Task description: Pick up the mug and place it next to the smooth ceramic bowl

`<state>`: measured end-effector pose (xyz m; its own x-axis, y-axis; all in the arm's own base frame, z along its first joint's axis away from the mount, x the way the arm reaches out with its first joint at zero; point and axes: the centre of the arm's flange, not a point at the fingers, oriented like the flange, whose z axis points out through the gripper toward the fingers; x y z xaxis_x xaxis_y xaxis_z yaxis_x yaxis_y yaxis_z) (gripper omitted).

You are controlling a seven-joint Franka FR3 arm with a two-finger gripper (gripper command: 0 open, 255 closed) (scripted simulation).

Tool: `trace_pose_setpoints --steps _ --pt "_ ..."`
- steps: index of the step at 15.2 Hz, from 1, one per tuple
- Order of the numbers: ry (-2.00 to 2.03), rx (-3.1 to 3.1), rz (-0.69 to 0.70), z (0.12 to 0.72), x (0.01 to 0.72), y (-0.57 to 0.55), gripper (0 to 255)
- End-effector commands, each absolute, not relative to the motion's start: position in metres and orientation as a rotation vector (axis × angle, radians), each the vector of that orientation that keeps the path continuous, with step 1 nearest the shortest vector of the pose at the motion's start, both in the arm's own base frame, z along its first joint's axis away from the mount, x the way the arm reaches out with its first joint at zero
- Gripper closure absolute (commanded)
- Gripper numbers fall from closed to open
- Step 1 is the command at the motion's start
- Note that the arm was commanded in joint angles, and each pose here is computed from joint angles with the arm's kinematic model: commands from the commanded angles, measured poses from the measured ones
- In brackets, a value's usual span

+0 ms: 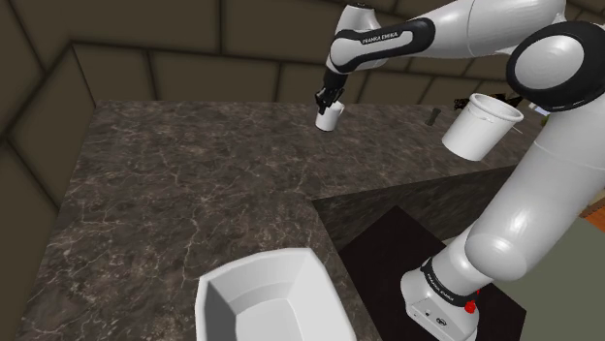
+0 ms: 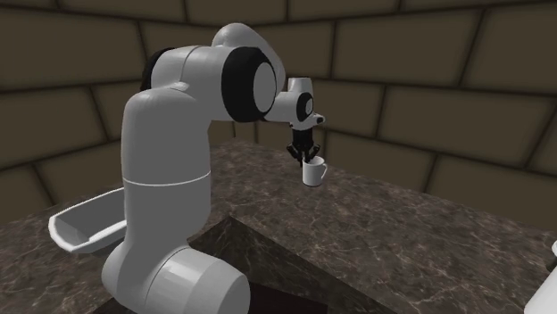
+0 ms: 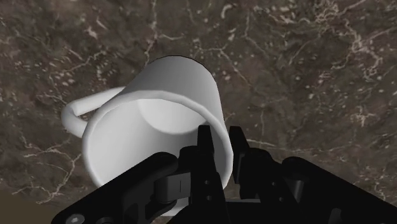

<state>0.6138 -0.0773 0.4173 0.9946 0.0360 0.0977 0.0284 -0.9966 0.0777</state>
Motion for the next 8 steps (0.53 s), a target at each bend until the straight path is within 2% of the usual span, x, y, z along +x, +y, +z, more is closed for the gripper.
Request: trace_pose_setpoints --steps 1,8 --pt "0.049 3.061 0.152 0.429 0.613 -0.078 255" --pt "0.049 3.061 0.152 0.466 0.613 -0.078 255"
